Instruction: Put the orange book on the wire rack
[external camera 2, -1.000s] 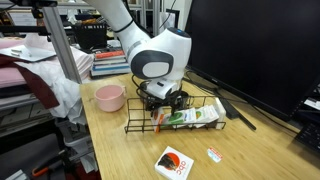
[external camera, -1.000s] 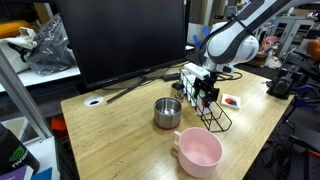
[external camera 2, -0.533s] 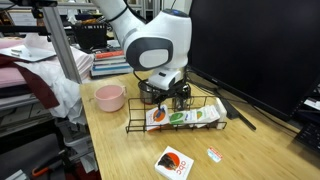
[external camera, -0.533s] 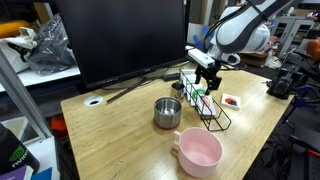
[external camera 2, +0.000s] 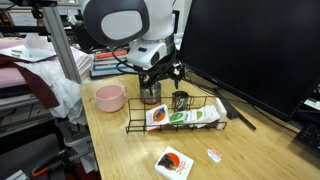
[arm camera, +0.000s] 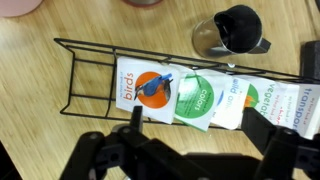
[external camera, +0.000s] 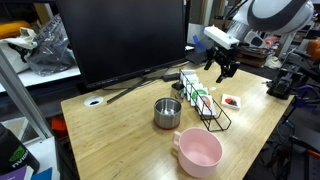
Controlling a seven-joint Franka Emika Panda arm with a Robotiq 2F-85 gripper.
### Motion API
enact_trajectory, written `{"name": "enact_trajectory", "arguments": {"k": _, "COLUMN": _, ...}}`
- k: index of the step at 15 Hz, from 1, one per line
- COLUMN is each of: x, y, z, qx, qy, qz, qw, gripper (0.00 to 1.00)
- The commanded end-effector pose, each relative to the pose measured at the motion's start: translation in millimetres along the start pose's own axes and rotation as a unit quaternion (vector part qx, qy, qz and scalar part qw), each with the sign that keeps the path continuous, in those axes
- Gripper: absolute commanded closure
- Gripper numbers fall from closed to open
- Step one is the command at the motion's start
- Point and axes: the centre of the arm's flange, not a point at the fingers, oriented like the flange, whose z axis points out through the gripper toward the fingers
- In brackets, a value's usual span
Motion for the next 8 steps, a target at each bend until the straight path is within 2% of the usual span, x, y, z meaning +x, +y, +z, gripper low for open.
{"name": "enact_trajectory", "arguments": {"k": 1, "x": 7.1, "y": 23.3, "z": -32.0, "qx": 0.022, "qy": -0.008, "qz": -0.018, "qw": 0.9996, "gripper": 0.0}}
{"name": "enact_trajectory", "arguments": {"k": 2, "x": 2.5, "y": 8.8, "z": -16.4, "qx": 0.012, "qy": -0.003, "qz": -0.007, "qw": 0.9999, "gripper": 0.0}}
{"name": "enact_trajectory", "arguments": {"k": 8, "x": 4.1, "y": 19.7, "z": -27.1, "qx": 0.016, "qy": -0.007, "qz": -0.012, "qw": 0.9998, "gripper": 0.0}}
